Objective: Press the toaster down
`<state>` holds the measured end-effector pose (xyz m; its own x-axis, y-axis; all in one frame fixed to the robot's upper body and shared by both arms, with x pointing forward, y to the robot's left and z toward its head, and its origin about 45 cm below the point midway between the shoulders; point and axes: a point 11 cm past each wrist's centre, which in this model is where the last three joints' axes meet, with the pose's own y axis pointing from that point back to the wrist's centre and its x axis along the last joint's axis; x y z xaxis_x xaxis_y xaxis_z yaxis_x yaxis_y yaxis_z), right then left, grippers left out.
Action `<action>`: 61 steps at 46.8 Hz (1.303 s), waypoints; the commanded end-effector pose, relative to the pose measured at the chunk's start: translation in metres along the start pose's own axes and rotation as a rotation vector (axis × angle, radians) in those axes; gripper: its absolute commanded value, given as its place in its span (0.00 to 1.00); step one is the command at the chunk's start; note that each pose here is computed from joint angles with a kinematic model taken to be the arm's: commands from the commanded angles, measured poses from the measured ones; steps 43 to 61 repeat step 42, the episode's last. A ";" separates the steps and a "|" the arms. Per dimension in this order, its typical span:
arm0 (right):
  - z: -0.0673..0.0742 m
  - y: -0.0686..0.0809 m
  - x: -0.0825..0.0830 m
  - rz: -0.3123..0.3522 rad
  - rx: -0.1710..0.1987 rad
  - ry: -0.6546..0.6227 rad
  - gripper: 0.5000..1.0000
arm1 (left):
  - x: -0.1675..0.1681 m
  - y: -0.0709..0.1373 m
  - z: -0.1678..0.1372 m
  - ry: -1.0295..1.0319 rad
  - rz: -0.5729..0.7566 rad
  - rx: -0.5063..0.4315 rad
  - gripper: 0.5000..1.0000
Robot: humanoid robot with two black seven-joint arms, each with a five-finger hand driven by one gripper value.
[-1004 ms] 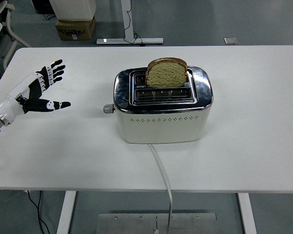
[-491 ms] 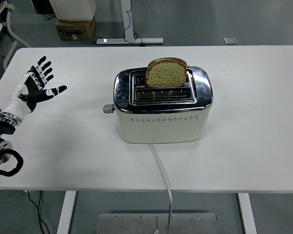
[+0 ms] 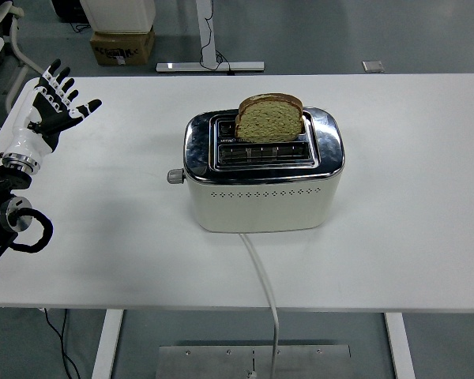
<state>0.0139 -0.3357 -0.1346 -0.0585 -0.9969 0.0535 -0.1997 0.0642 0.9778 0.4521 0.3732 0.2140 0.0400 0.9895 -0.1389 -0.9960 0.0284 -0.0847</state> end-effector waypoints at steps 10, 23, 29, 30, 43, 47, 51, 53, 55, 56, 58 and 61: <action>0.000 0.000 0.000 0.000 0.000 0.000 1.00 | 0.001 -0.001 -0.012 0.031 0.019 0.013 1.00; 0.000 0.000 0.000 0.000 0.000 0.000 1.00 | 0.004 0.000 -0.020 0.056 0.026 0.051 1.00; 0.000 0.000 -0.001 -0.002 0.000 -0.006 1.00 | 0.005 0.000 -0.020 0.072 0.037 0.047 1.00; 0.000 0.000 0.000 0.000 0.000 -0.009 1.00 | 0.005 0.000 -0.019 0.078 0.039 0.046 1.00; 0.002 0.000 0.000 -0.002 -0.017 -0.005 1.00 | 0.007 0.001 -0.020 0.098 0.046 0.046 1.00; 0.002 0.000 0.000 -0.002 -0.017 -0.005 1.00 | 0.007 0.001 -0.020 0.098 0.046 0.046 1.00; 0.002 0.000 0.000 -0.002 -0.017 -0.005 1.00 | 0.007 0.001 -0.020 0.098 0.046 0.046 1.00; 0.002 0.000 0.000 -0.002 -0.017 -0.005 1.00 | 0.007 0.001 -0.020 0.098 0.046 0.046 1.00; 0.002 0.000 0.000 -0.002 -0.017 -0.005 1.00 | 0.007 0.001 -0.020 0.098 0.046 0.046 1.00; 0.002 0.000 0.000 -0.002 -0.017 -0.005 1.00 | 0.007 0.001 -0.020 0.098 0.046 0.046 1.00; 0.002 0.000 0.000 -0.002 -0.017 -0.005 1.00 | 0.007 0.001 -0.020 0.098 0.046 0.046 1.00; 0.002 0.000 0.000 -0.002 -0.017 -0.005 1.00 | 0.007 0.001 -0.020 0.098 0.046 0.046 1.00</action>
